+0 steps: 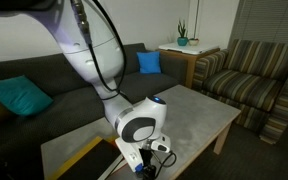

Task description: Cover the metal container with the lid on the table

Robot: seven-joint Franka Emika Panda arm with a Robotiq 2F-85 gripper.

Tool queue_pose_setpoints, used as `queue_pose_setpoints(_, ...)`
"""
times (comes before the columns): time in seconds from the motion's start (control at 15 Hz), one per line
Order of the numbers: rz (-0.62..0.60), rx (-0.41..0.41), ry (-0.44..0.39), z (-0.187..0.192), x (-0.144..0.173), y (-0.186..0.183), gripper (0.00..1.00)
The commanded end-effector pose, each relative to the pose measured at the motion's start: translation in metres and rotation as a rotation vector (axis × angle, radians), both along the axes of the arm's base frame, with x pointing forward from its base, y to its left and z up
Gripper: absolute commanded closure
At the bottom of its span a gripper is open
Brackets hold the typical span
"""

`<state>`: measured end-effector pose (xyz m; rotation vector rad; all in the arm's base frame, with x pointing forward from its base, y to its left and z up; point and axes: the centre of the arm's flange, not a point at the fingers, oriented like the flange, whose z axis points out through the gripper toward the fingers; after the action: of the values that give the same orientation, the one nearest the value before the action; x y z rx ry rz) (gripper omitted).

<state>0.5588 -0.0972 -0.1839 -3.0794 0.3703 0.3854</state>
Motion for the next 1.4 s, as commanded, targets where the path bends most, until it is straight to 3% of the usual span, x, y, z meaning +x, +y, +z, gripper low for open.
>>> queue_pose_setpoints(0.0,-0.048,-0.039,-0.058,0.003,-0.006,-0.018,0.00)
queue_pose_setpoints(0.07,-0.052,-0.043,-0.065,0.004,-0.005,-0.019,0.08)
queue_pose_setpoints(0.13,-0.056,-0.045,-0.071,0.004,-0.004,-0.020,0.26)
queue_pose_setpoints(0.4,-0.072,-0.008,-0.064,0.008,0.005,-0.016,0.54)
queue_pose_setpoints(0.67,-0.035,0.022,-0.038,0.018,0.010,-0.016,0.56)
queue_pose_setpoints(0.93,-0.038,-0.006,-0.044,0.034,0.010,-0.019,0.56)
queue_pose_setpoints(1.33,-0.021,-0.073,-0.066,0.087,0.016,-0.026,0.56)
